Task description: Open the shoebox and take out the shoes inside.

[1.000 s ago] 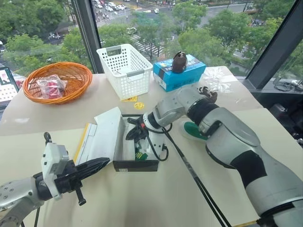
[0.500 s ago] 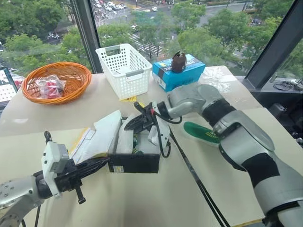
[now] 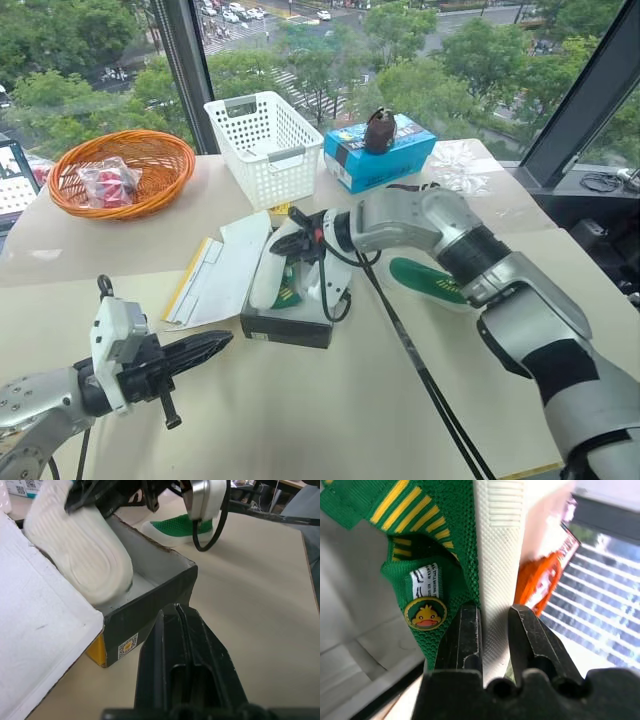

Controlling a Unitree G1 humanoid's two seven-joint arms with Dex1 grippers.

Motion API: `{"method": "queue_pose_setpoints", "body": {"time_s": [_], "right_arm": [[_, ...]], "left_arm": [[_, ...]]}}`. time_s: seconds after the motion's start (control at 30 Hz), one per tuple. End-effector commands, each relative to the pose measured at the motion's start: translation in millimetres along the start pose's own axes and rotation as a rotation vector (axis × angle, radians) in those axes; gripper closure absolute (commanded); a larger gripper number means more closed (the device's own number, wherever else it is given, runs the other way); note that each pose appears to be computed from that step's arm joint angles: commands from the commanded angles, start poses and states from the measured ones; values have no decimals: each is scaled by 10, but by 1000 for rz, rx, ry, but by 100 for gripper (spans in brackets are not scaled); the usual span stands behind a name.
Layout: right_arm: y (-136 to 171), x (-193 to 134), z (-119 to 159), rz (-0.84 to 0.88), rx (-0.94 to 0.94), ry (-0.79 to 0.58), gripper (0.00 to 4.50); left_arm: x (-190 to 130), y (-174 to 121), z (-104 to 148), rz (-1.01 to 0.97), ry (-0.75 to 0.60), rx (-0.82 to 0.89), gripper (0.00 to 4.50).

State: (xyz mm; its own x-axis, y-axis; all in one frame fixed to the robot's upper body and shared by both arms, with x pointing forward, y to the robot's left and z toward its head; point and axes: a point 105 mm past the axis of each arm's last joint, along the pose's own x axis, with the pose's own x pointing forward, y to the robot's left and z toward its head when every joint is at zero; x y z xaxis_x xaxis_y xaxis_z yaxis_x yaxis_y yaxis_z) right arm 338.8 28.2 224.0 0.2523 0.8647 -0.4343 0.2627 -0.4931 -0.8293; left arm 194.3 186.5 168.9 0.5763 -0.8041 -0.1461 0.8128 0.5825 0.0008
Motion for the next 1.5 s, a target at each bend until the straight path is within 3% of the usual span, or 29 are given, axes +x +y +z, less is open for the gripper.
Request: {"method": "queue_pose_setpoints", "body": {"time_s": [0.03,0.23,0.43,0.6,0.77,0.87,1.0,1.1,1.23,1.3,1.4,1.5], "right_arm": [[-333,-231,47,-128,43,-36,379],[-341,-384,128,-149,244,-97,379],[-326,-735,-255,-265,656,36,379],[-277,-1343,-667,-589,1174,196,379],[-52,-1874,-701,-937,1711,206,379],[154,-2024,-548,-1096,2061,93,379],[392,-2083,-403,-1375,2312,-35,379],[695,-1896,12,-1499,2463,-105,379],[824,-1843,465,-1601,2618,-217,379],[1032,-1829,781,-1699,2770,-180,379],[1086,-1819,1039,-1794,2879,-189,379],[1099,-1717,1269,-1772,2963,-153,379]], "left_arm": [[4,-4,45,-12,1,26,450],[30,1,50,-24,3,29,450],[45,-14,53,-30,-3,26,450],[75,-8,61,-33,-20,28,450],[95,-1,70,-45,-25,28,450],[125,10,61,-64,-24,24,450],[164,22,47,-89,-23,20,450],[205,38,34,-99,-25,15,450],[207,33,31,-109,-22,11,450],[201,41,24,-113,-16,9,450],[201,41,14,-120,-13,3,450],[217,38,5,-124,-12,1,450]]}}
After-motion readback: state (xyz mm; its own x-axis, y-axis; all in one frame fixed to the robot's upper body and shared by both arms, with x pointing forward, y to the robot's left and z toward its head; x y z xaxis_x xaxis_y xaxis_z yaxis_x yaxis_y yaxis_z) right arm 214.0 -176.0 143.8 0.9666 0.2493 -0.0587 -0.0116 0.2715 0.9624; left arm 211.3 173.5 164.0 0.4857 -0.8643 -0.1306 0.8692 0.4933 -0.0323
